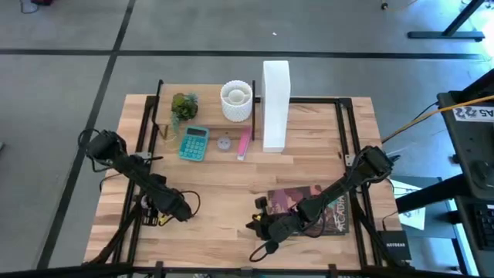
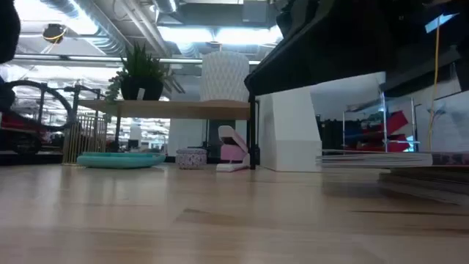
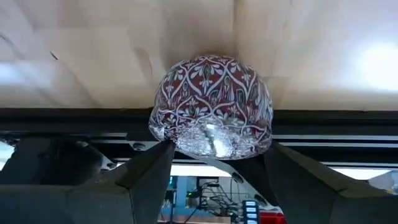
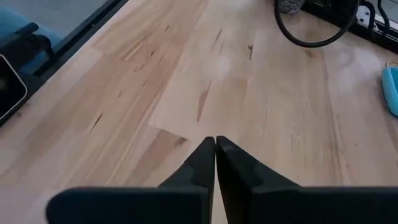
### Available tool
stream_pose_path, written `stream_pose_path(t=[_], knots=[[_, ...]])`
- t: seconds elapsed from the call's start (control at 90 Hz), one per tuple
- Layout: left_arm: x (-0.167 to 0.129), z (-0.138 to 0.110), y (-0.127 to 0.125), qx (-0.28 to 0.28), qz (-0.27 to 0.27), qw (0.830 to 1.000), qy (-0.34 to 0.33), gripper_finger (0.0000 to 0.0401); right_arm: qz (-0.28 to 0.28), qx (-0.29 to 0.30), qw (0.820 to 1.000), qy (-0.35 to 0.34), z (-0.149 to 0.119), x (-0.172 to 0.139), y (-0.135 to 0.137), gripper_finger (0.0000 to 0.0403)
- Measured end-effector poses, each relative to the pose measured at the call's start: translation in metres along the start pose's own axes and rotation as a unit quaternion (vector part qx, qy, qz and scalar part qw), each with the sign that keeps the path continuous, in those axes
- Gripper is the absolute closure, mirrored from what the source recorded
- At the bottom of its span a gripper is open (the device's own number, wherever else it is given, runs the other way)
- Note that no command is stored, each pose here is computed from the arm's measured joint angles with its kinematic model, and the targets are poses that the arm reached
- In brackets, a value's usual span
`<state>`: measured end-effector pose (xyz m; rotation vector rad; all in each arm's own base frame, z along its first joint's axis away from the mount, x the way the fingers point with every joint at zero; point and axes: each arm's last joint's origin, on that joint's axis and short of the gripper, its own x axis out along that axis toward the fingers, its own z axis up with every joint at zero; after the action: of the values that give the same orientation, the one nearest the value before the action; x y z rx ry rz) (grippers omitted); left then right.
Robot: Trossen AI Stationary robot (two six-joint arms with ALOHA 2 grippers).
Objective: Stock shelves
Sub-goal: Put the red scented candle on the shelf
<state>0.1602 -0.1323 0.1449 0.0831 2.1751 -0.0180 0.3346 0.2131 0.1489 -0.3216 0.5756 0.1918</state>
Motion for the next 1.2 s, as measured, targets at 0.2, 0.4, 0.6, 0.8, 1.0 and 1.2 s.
stream_pose_path(t=[0.2,0.4,0.6,0.8,1.0,1.2], knots=[[0.002,0.002,0.000,-0.030,-0.001,1.000,-0.010,0.0163,0.000,0.000,1.000,-0.001,0.000,0.000,0.000,0.0403],[0.002,0.003,0.000,-0.074,-0.005,0.997,-0.014,0.0163,0.000,0.000,1.000,-0.001,0.000,0.000,0.000,0.0403],[-0.005,0.005,-0.004,-0.082,-0.011,0.996,-0.028,0.0163,0.000,0.000,1.000,-0.001,0.000,0.000,0.000,0.0403],[-0.023,0.010,-0.011,-0.081,-0.017,0.994,-0.069,0.0163,0.000,0.000,1.000,-0.001,0.000,0.000,0.000,0.0403],[-0.047,0.016,-0.015,-0.101,-0.019,0.987,-0.127,0.0164,0.000,-0.004,1.000,-0.017,0.004,0.000,0.000,0.0403],[-0.073,0.020,-0.014,-0.113,-0.034,0.978,-0.169,0.0161,0.000,-0.004,1.000,-0.022,0.004,0.000,0.000,0.0403]])
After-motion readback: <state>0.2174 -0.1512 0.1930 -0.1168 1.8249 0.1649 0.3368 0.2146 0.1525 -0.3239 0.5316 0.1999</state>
